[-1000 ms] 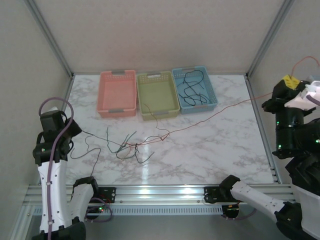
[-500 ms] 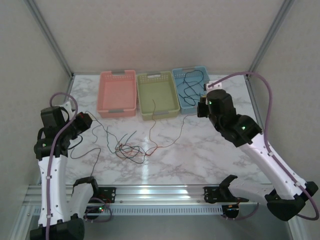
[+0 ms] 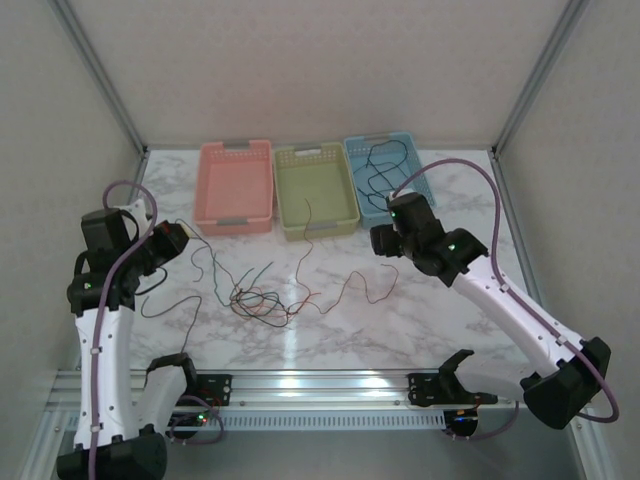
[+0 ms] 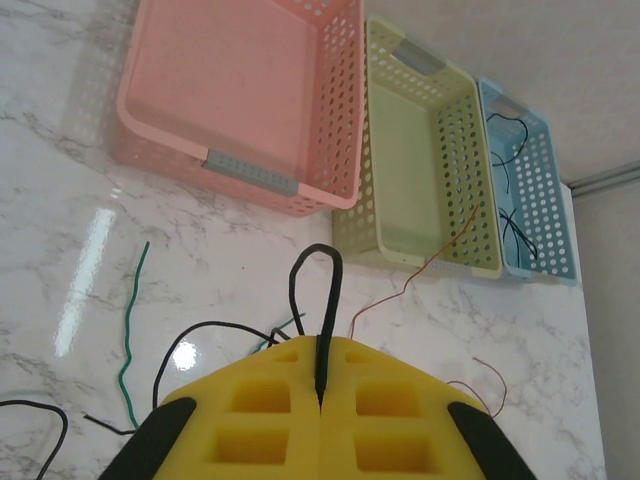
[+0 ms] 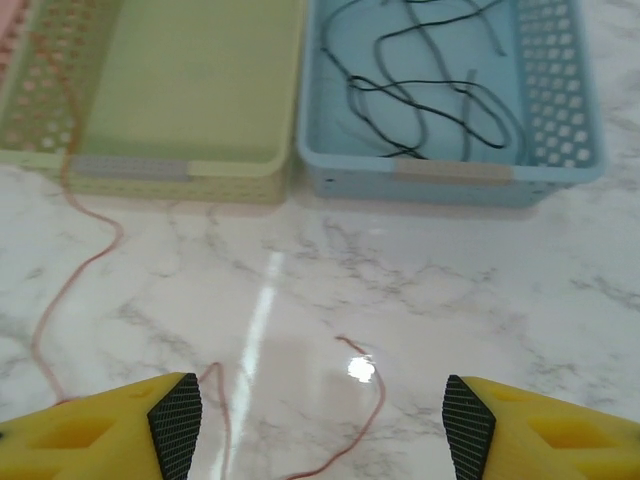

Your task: Untangle the cables

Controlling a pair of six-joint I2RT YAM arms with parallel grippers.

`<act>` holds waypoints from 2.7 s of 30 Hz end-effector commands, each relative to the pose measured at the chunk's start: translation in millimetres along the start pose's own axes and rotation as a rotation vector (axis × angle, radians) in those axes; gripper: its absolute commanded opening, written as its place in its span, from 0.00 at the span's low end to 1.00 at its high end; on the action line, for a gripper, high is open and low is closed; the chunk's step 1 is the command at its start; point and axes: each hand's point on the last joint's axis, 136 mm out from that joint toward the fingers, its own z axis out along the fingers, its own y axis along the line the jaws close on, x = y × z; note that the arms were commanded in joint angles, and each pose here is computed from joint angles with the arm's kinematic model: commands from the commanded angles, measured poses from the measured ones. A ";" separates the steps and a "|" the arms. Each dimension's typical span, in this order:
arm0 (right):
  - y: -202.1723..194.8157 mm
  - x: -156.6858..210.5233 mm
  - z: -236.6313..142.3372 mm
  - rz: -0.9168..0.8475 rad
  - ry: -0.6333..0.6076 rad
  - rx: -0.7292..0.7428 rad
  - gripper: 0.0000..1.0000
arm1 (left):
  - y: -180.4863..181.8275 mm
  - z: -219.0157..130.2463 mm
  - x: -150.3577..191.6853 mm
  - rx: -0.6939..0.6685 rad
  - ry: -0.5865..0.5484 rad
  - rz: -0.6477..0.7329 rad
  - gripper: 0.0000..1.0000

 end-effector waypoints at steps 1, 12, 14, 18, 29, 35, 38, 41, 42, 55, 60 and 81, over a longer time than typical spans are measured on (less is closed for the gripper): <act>62.1 -3.3 -10.1 -0.076 -0.018 -0.362 0.68 | -8.0 -8.1 -3.3 0.013 -0.014 0.032 0.00; 187.5 84.5 30.9 -0.576 0.327 -0.676 0.67 | -7.3 -7.9 -2.0 0.009 -0.007 0.038 0.00; 192.9 94.7 47.8 -0.637 0.355 -0.637 0.67 | -6.7 -7.4 -1.5 0.008 -0.006 0.039 0.00; 198.6 113.8 70.2 -0.703 0.436 -0.598 0.66 | -7.2 -7.3 -1.6 0.010 -0.003 0.037 0.00; 212.7 150.2 78.2 -0.726 0.576 -0.668 0.47 | -6.0 -6.1 -0.5 0.006 0.003 0.039 0.00; 210.8 131.0 76.1 -0.743 0.515 -0.622 0.01 | -2.5 -5.8 0.4 -0.010 0.003 0.035 0.05; 206.1 101.5 66.6 -0.753 0.379 -0.572 0.00 | 1.8 -7.3 -0.3 -0.037 -0.008 0.034 0.62; 198.1 71.1 51.2 -0.731 0.242 -0.539 0.00 | 3.0 -9.9 -2.7 -0.052 -0.019 0.035 0.79; 195.5 63.2 46.5 -0.715 0.208 -0.534 0.00 | 3.7 -10.9 -3.6 -0.061 -0.022 0.036 0.82; 177.8 -0.9 1.0 -0.488 -0.036 -0.622 0.00 | -79.2 -15.3 27.2 0.307 0.104 0.214 0.76; 174.8 -12.7 -6.3 -0.459 -0.058 -0.648 0.00 | -100.2 -5.9 60.4 0.412 0.225 0.294 0.70; 167.1 -11.1 -21.3 -0.459 -0.071 -0.749 0.00 | -117.7 87.1 94.8 0.444 0.514 0.711 0.71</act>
